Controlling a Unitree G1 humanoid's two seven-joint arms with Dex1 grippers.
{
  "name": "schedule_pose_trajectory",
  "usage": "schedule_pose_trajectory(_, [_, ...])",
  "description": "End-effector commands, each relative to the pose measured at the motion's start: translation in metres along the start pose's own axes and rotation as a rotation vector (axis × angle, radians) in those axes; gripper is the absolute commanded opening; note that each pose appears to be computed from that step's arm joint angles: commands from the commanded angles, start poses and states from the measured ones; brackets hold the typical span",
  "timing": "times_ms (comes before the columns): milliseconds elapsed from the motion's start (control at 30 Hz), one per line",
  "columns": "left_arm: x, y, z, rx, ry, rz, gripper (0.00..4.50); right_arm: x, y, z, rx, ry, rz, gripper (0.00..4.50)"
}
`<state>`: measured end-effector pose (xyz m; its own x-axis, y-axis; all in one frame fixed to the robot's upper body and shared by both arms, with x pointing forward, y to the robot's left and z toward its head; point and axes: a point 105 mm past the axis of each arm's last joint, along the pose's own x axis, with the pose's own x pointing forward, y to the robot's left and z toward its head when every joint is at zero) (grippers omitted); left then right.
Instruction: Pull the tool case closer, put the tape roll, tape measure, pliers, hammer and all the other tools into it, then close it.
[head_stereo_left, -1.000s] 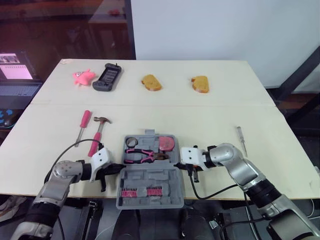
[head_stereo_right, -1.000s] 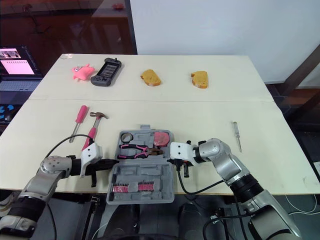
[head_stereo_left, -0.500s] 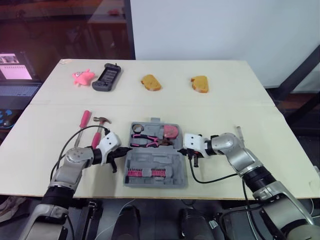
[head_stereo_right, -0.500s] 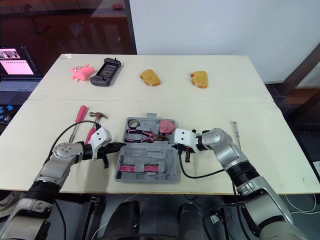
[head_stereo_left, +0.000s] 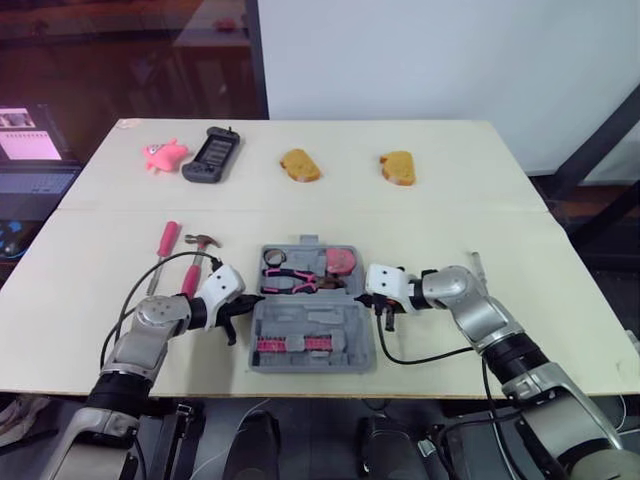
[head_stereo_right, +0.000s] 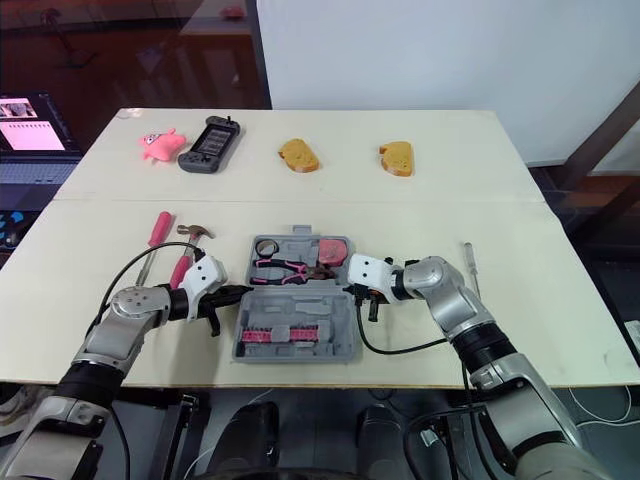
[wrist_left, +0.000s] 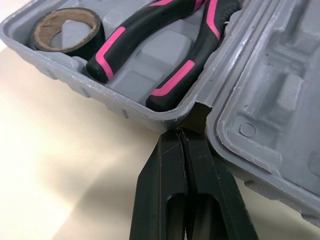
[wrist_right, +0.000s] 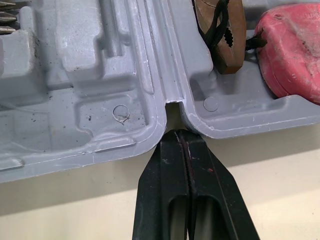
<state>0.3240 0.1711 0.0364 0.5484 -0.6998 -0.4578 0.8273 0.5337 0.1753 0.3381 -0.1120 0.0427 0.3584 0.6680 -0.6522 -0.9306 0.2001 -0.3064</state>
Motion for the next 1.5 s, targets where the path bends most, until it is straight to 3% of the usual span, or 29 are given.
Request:
schedule_pose_trajectory(33, [0.003, 0.005, 0.023, 0.041, -0.072, 0.017, 0.01, 0.009, 0.005, 0.014, -0.022, -0.041, 0.014, 0.00])
schedule_pose_trajectory(933, [-0.005, 0.001, 0.011, 0.019, -0.035, 0.049, 0.01, 0.018, 0.027, 0.019, 0.020, -0.050, 0.090, 0.00])
schedule_pose_trajectory(1500, [-0.011, 0.004, 0.008, 0.021, -0.032, 0.091, 0.01, 0.020, 0.019, 0.016, 0.020, -0.031, 0.075, 0.00])
